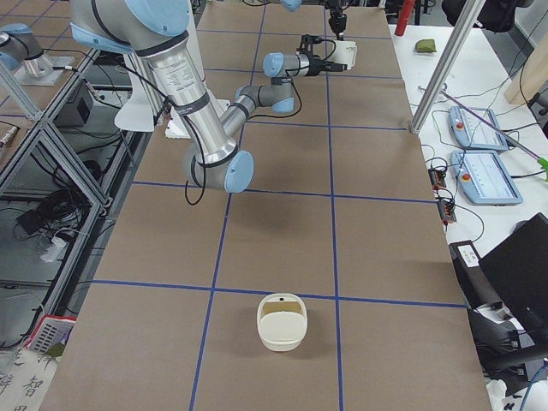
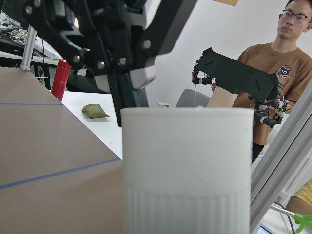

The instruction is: Left arm hands cup to right arm to dump lemon

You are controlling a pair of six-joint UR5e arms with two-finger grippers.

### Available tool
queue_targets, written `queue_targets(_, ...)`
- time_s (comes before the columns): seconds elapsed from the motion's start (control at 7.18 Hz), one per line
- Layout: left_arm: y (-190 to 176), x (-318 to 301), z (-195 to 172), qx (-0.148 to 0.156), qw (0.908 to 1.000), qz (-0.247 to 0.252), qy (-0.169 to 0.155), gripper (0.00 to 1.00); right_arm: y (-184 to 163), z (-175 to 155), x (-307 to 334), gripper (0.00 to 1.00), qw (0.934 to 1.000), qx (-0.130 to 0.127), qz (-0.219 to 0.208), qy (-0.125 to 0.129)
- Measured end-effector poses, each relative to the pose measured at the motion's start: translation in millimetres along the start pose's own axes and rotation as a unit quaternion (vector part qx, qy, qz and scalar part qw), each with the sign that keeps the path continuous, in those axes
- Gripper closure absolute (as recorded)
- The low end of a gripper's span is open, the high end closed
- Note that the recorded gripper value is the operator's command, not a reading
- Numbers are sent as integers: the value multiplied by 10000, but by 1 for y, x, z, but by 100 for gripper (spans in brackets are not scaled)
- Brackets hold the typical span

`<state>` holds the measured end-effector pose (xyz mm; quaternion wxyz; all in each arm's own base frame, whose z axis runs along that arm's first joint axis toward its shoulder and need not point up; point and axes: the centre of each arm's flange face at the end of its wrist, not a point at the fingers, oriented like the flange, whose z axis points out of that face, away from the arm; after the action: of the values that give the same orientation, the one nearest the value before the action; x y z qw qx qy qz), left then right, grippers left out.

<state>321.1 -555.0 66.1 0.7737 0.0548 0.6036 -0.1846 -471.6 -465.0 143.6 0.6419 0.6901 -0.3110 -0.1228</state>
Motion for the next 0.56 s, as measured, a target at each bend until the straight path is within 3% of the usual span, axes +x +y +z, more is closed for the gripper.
queue_targets(0.56, 7, 2, 3, -49, 10000, 22, 14, 100, -1, 0, 0, 2, 10000, 10, -41, 3)
